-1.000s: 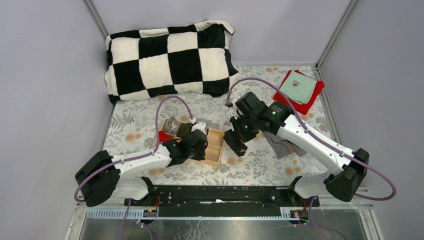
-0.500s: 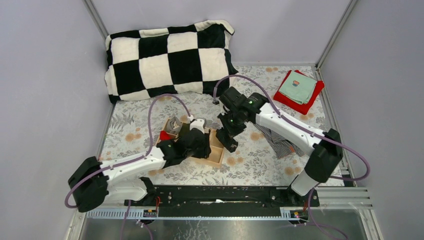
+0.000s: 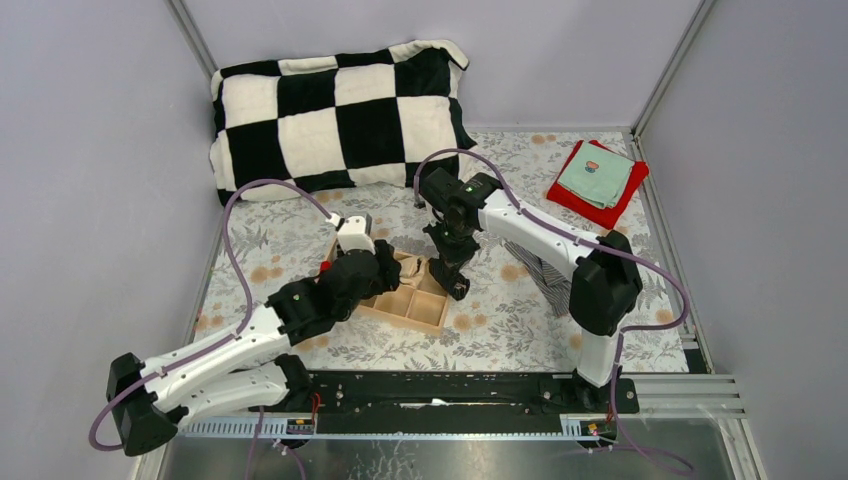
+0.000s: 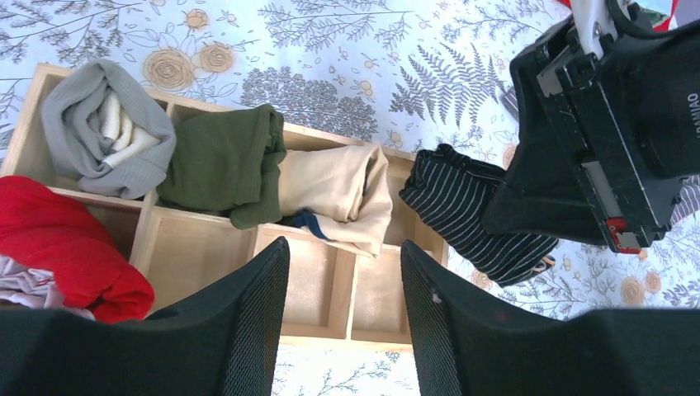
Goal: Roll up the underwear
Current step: Place the underwear in the storage box.
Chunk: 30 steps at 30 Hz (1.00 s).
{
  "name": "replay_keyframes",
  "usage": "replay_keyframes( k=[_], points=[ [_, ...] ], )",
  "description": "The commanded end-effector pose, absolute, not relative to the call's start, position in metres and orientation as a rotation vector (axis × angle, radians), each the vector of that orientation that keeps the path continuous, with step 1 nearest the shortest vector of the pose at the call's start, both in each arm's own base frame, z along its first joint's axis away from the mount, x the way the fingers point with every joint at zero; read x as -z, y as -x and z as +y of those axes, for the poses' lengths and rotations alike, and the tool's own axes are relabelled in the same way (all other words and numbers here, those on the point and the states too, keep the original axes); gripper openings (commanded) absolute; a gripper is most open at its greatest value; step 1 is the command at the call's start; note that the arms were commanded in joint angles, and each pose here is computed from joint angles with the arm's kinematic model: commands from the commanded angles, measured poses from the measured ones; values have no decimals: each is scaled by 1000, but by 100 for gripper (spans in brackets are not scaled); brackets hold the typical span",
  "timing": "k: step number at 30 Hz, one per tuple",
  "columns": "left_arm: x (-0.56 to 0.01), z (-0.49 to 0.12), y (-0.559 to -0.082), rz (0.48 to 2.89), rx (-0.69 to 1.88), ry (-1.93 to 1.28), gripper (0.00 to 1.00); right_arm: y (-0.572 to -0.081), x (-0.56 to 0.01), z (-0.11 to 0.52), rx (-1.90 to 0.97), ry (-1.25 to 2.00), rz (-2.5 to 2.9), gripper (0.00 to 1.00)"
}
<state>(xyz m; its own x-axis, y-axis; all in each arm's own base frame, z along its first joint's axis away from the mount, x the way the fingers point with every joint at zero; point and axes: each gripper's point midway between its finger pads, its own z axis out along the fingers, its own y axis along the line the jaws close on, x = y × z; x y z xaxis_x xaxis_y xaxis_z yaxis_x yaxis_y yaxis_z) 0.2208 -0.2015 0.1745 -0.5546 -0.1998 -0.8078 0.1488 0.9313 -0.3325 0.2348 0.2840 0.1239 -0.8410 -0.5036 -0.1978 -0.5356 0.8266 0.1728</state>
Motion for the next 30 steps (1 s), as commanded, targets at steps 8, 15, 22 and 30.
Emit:
replay_keyframes(
  k=[8, 15, 22, 30],
  points=[
    [-196, -183, -226, 2038, 395, 96, 59, -240, -121, 294, -355, 786, 2939, 0],
    [-199, -182, -226, 2030, 394, 94, 59, -244, -111, 297, -318, 790, 2981, 0],
    [-199, -187, -227, 2035, 403, 75, 59, -243, -97, 296, -281, 794, 3030, 0],
    [-198, -190, -228, 2039, 402, 64, 59, -249, -85, 303, -276, 800, 3046, 0]
  ],
)
